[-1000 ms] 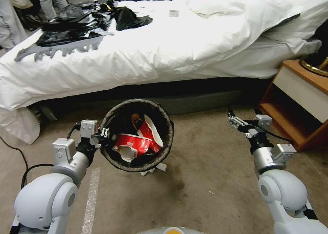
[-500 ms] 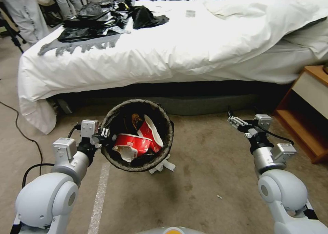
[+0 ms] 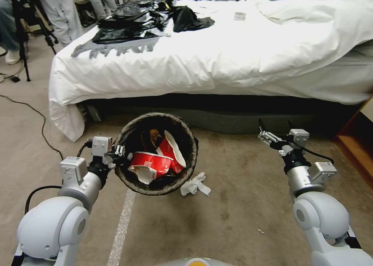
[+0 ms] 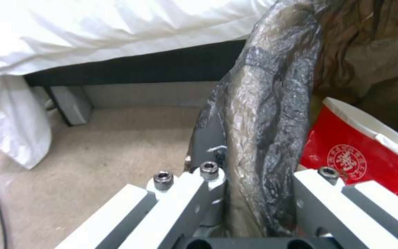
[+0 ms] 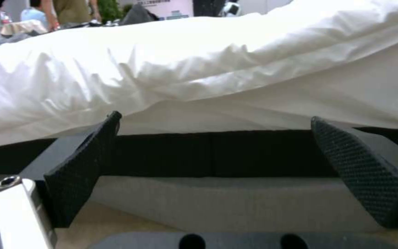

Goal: Pick up the trash bin, then pick up the garbage from the floor and place it into the trash bin.

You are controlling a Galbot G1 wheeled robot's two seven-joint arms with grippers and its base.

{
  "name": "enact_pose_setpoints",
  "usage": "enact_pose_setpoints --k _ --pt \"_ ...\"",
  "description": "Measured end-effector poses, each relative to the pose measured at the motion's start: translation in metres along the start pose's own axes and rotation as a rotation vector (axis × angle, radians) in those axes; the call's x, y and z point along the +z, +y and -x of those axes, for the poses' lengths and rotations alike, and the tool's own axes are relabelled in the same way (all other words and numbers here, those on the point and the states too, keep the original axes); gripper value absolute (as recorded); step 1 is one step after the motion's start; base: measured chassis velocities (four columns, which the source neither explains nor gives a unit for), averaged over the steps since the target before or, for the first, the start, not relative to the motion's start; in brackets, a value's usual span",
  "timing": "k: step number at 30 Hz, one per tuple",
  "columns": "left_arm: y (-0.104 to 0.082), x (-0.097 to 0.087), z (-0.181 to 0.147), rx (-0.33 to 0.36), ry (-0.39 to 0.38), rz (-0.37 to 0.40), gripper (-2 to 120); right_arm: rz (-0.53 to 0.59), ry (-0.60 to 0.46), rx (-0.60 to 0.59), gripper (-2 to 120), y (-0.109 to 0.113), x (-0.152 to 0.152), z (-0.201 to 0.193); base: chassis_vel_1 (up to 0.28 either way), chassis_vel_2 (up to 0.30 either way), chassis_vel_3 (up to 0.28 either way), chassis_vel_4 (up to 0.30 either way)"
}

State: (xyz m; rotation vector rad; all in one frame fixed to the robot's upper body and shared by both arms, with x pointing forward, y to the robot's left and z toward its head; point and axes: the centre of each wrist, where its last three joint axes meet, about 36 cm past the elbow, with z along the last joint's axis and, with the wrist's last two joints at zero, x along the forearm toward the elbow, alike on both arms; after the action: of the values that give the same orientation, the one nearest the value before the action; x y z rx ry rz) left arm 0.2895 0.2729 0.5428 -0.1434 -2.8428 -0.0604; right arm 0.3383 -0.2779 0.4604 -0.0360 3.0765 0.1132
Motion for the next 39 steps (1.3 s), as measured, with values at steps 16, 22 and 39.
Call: enact_pose_setpoints --k 16,22,39 --pt "0.001 -0.002 -0.001 -0.001 -0.007 0.002 1 0.004 0.013 -0.006 100 0.002 0.005 0.0 0.047 0.049 0.048 0.048" --pt "0.002 -0.002 -0.003 -0.002 -0.007 0.002 1 0.007 0.019 -0.017 100 0.006 0.008 0.002 0.047 0.06 0.054 0.044" --pt "0.0 -0.001 -0.001 0.004 -0.006 -0.005 1 0.01 0.035 -0.033 100 0.012 0.006 0.0 0.049 0.04 0.054 0.049"
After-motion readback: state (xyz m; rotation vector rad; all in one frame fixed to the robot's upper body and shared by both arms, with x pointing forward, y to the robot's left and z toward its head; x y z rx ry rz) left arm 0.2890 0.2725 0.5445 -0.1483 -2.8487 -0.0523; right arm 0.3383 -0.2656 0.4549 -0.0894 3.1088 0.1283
